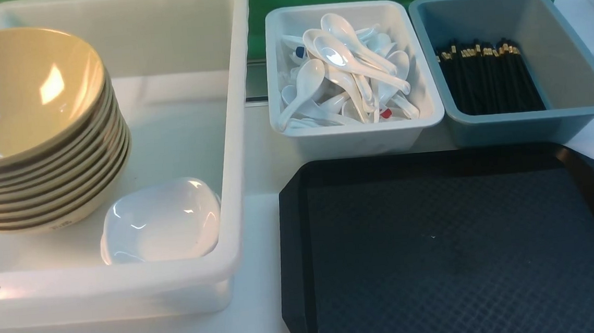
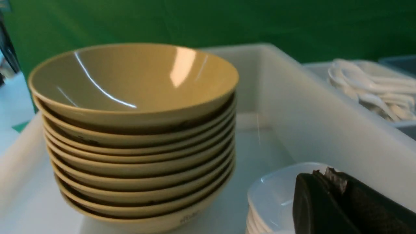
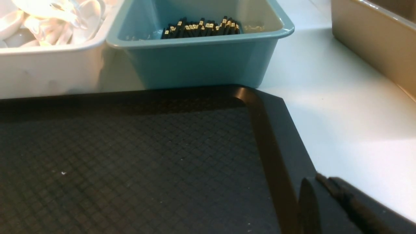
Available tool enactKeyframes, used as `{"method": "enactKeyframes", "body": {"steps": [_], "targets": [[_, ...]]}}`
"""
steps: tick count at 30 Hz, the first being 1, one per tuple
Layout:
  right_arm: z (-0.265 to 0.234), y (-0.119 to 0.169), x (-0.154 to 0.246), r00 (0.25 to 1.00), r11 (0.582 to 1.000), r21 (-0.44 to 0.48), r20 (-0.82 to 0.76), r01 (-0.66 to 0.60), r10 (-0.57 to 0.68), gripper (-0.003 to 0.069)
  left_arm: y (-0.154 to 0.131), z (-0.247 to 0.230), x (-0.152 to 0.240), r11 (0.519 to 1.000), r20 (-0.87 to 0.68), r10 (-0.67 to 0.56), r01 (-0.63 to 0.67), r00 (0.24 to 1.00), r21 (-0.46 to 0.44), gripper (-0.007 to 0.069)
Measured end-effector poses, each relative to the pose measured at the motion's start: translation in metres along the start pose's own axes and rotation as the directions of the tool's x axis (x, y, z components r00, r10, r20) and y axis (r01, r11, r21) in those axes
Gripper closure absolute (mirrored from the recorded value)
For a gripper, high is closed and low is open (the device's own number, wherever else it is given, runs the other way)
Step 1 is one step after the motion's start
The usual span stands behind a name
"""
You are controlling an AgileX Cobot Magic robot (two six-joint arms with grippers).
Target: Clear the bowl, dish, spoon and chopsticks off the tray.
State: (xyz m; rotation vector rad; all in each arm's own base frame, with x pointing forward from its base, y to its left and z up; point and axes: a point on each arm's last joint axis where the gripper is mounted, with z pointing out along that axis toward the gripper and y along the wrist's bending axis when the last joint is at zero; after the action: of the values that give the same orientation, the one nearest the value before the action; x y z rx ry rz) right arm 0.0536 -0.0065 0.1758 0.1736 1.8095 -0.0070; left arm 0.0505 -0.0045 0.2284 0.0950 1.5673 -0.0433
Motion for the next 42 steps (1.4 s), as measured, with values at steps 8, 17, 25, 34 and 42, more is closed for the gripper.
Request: {"method": "enactKeyframes", "body": {"steps": [8, 17, 25, 34, 42], "targets": [[0.000, 0.000, 0.000, 1.000, 1.000, 0.000, 0.000, 0.000, 0.000, 0.0624, 0.004, 0.005, 0.040, 0.995, -0.115, -0.012, 0.001, 0.993, -0.097, 0.0636], [0.000, 0.000, 0.000, 1.000, 1.000, 0.000, 0.000, 0.000, 0.000, 0.0620, 0.003, 0.003, 0.051, 0.996, -0.229, -0.051, 0.031, 0.972, -0.089, 0.0636], [0.000, 0.000, 0.000, 1.000, 1.000, 0.000, 0.000, 0.000, 0.000, 0.0616, 0.003, 0.003, 0.051, 0.995, -0.228, -0.053, 0.033, 0.972, -0.089, 0.0636], [0.000, 0.000, 0.000, 1.000, 1.000, 0.000, 0.000, 0.000, 0.000, 0.0614, 0.003, 0.003, 0.051, 0.995, -0.229, -0.053, 0.033, 0.972, -0.089, 0.0636], [0.000, 0.000, 0.000, 1.000, 1.000, 0.000, 0.000, 0.000, 0.000, 0.0614, 0.003, 0.003, 0.051, 0.995, -0.229, -0.053, 0.033, 0.972, -0.089, 0.0636]]}}
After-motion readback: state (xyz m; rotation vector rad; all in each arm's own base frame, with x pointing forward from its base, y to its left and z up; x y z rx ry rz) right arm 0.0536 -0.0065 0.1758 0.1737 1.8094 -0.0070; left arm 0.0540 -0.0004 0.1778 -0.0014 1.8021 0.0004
